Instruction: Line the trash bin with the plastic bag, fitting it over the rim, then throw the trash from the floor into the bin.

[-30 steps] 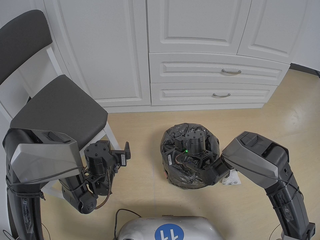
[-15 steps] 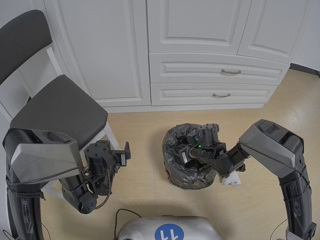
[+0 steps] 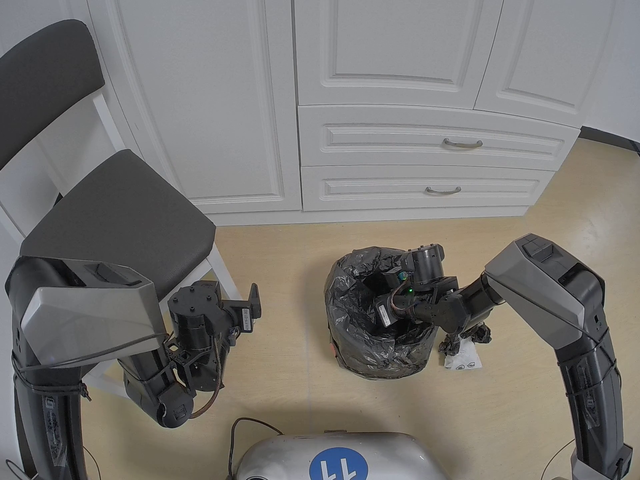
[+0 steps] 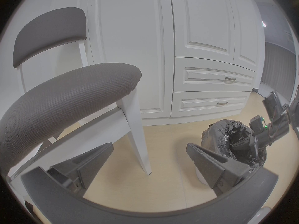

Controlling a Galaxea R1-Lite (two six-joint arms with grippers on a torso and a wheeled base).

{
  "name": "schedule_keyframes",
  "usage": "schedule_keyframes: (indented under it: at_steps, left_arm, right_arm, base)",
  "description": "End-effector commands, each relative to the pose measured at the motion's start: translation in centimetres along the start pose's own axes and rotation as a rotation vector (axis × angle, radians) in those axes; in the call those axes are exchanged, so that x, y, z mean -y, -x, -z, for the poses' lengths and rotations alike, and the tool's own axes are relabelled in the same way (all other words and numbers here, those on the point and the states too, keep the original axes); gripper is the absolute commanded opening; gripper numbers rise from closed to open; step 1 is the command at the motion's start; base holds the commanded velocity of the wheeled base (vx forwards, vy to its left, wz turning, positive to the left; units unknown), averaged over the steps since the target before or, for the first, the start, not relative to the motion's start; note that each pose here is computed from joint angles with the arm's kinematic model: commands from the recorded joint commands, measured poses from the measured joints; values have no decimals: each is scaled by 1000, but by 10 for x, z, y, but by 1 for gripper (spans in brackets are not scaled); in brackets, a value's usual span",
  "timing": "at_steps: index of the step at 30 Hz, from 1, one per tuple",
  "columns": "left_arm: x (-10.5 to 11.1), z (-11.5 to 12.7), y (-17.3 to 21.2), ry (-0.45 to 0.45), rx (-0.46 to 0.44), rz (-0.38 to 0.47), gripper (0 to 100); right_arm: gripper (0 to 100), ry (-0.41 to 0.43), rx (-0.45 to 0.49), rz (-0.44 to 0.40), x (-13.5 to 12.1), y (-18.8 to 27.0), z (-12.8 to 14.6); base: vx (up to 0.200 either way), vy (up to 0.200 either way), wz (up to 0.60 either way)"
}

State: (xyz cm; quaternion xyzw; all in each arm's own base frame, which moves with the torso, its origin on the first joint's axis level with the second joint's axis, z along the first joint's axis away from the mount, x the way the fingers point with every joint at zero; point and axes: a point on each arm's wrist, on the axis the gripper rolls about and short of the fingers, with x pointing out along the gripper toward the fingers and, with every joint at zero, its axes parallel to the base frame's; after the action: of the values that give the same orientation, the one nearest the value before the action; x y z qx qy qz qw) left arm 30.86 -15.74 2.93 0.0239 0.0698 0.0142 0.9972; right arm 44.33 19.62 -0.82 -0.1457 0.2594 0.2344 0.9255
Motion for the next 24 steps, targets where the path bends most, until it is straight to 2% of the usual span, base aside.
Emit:
schedule_keyframes:
  at_steps: [1,6,11,14,24]
  left_arm:
    - [0,1,0,0,-1,0,100]
    - [0,1,0,1,-1,0,100]
    - [0,0,0,7,0,-1,100]
    - [0,1,-1,5,-3,-2,100]
    - [-1,0,-1,7,0,-3,100]
  right_arm:
    - [0,-10,-45,3,6,-13,11]
    - [0,-29,-82,-17,1,-19,17]
    - [0,-162,-64,-145,-20,-22,13]
    - [0,-193,-51,-179,-27,-21,10]
    - [0,-260,61,-209,-46,-27,4]
  base:
    - [0,0,0]
    - [0,0,0]
    - [0,0,0]
    - [0,0,0]
    - [0,0,0]
